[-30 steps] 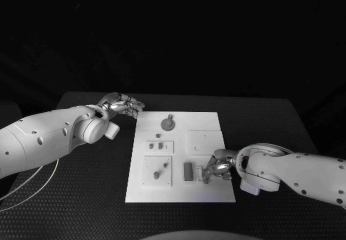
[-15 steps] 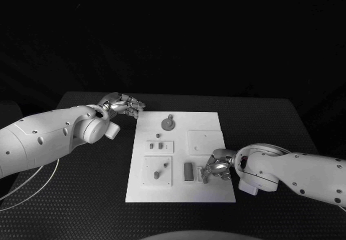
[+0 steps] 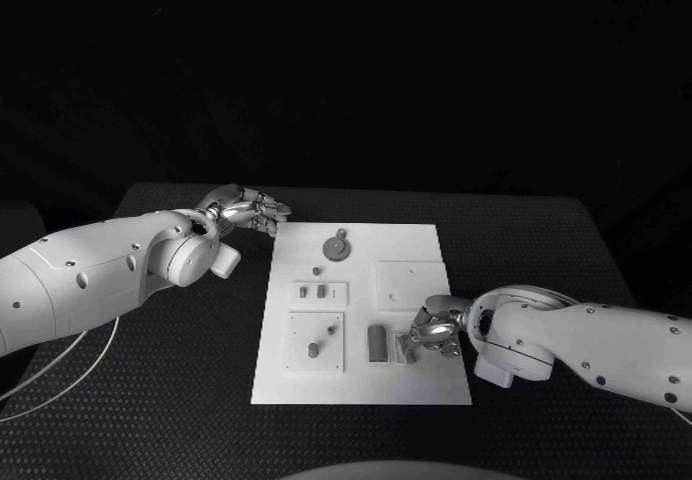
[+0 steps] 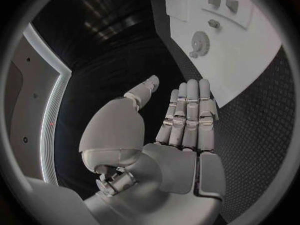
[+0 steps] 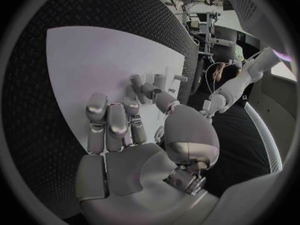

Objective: Assemble the parts on the task board

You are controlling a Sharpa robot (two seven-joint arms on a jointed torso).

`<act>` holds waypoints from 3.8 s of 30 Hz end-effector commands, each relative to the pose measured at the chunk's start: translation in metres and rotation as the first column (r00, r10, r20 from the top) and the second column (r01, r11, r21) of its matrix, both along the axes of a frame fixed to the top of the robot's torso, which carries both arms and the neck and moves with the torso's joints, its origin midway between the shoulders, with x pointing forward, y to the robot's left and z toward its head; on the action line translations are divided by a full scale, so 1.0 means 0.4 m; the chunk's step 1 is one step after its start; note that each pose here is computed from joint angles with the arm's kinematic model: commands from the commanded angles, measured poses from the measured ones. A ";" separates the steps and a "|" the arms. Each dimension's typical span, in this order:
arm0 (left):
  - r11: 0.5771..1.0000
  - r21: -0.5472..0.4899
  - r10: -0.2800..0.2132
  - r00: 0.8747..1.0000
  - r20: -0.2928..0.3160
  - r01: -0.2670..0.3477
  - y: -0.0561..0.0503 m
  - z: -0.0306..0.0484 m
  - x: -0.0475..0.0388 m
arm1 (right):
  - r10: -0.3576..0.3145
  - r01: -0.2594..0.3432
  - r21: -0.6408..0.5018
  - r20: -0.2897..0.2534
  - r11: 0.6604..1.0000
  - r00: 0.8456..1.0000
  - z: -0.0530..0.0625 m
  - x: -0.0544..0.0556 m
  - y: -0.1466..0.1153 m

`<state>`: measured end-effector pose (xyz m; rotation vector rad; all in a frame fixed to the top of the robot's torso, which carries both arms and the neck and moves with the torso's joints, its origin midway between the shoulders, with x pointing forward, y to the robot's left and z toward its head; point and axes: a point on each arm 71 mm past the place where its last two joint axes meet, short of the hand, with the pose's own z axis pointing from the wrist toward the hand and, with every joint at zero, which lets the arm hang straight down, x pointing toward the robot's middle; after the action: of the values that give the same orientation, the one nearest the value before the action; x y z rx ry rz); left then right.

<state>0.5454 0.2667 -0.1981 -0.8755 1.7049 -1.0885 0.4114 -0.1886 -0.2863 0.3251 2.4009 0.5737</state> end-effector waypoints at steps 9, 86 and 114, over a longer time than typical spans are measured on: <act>1.000 -0.007 -0.017 1.000 0.001 0.017 -0.006 0.005 0.000 | 0.019 -0.020 -0.003 -0.028 1.000 0.999 -0.009 -0.006 0.009; 1.000 -0.005 -0.016 1.000 -0.003 0.016 -0.004 0.004 0.000 | 0.067 -0.066 0.021 -0.032 0.998 0.997 0.011 -0.015 -0.013; 0.998 -0.055 0.022 1.000 0.013 -0.021 -0.001 0.005 0.024 | -0.108 -0.005 0.436 0.235 0.900 0.966 0.138 0.209 -0.101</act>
<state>0.5533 0.2668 -0.1993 -0.8960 1.6888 -1.0845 0.4890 -0.2319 -0.2403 0.4114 2.1227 0.8593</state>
